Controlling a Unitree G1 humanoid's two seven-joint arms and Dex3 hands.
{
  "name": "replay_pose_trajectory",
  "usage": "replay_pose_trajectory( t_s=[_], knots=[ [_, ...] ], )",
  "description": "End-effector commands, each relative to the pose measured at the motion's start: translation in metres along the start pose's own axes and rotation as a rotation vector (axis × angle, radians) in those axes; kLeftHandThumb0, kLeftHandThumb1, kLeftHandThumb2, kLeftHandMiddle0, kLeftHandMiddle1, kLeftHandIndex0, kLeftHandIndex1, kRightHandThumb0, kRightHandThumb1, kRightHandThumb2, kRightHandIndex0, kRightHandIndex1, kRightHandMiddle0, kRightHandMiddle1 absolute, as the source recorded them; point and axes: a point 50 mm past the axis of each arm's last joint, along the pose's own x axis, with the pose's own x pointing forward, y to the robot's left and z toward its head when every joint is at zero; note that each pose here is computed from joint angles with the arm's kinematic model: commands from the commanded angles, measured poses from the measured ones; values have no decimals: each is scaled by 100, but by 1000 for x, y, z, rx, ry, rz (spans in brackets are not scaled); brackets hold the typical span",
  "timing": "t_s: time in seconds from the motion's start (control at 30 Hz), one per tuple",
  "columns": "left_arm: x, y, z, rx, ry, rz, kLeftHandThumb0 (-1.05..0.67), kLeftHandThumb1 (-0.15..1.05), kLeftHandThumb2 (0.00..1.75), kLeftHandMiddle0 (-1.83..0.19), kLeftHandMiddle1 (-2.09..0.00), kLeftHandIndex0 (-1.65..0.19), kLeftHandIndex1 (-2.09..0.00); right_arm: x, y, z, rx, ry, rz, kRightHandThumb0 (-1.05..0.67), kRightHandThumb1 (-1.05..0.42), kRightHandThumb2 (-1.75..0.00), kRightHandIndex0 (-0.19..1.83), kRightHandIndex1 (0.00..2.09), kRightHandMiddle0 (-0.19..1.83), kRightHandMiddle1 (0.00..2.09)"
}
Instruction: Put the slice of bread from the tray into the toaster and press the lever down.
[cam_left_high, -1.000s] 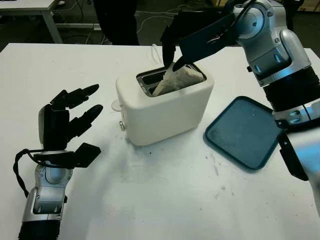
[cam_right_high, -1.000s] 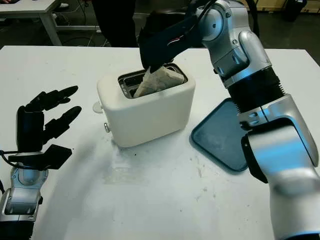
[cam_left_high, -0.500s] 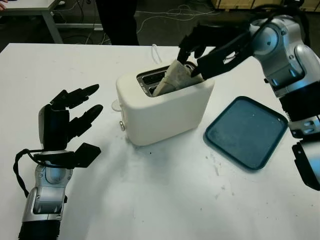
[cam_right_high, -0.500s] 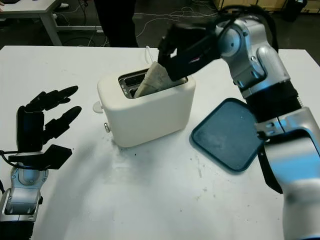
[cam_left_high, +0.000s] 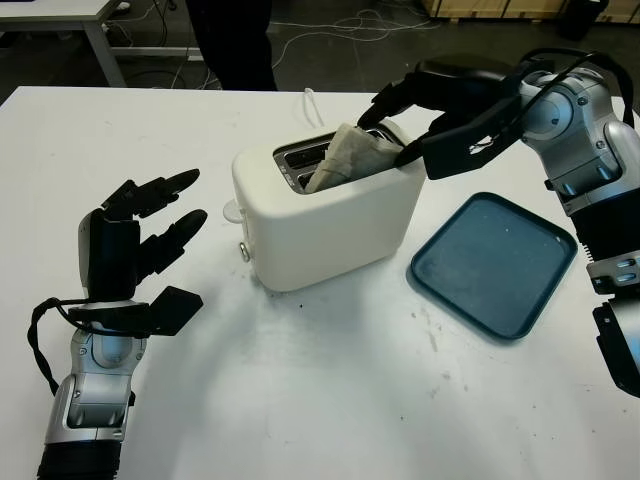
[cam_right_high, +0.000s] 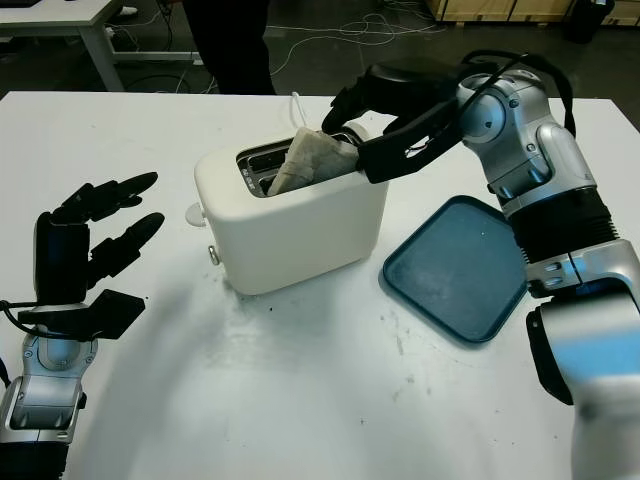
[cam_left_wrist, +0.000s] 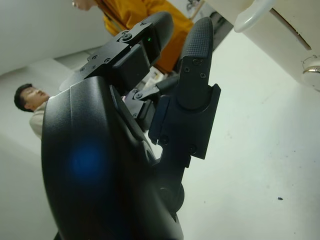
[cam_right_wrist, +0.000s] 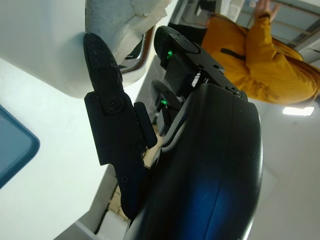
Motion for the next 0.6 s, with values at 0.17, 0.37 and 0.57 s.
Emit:
replay_pose_trajectory(
  t_s=[0.17,0.37,0.57],
  knots=[
    [-2,0,0,3,-6,-5,-48,92,13,-63,-93,-94,0,1,5,3,64,-58,-37,-46,-81,0,52,45,76,6],
    [-2,0,0,0,-3,-4,-49,92,14,-62,-93,-93,0,2,6,6,107,-96,-64,-38,-83,-1,73,55,88,10],
    [-2,-1,1,3,-2,-1,-49,92,14,-63,-93,-94,0,7,12,10,108,-109,-65,-32,-85,-1,82,62,96,12]
  ],
)
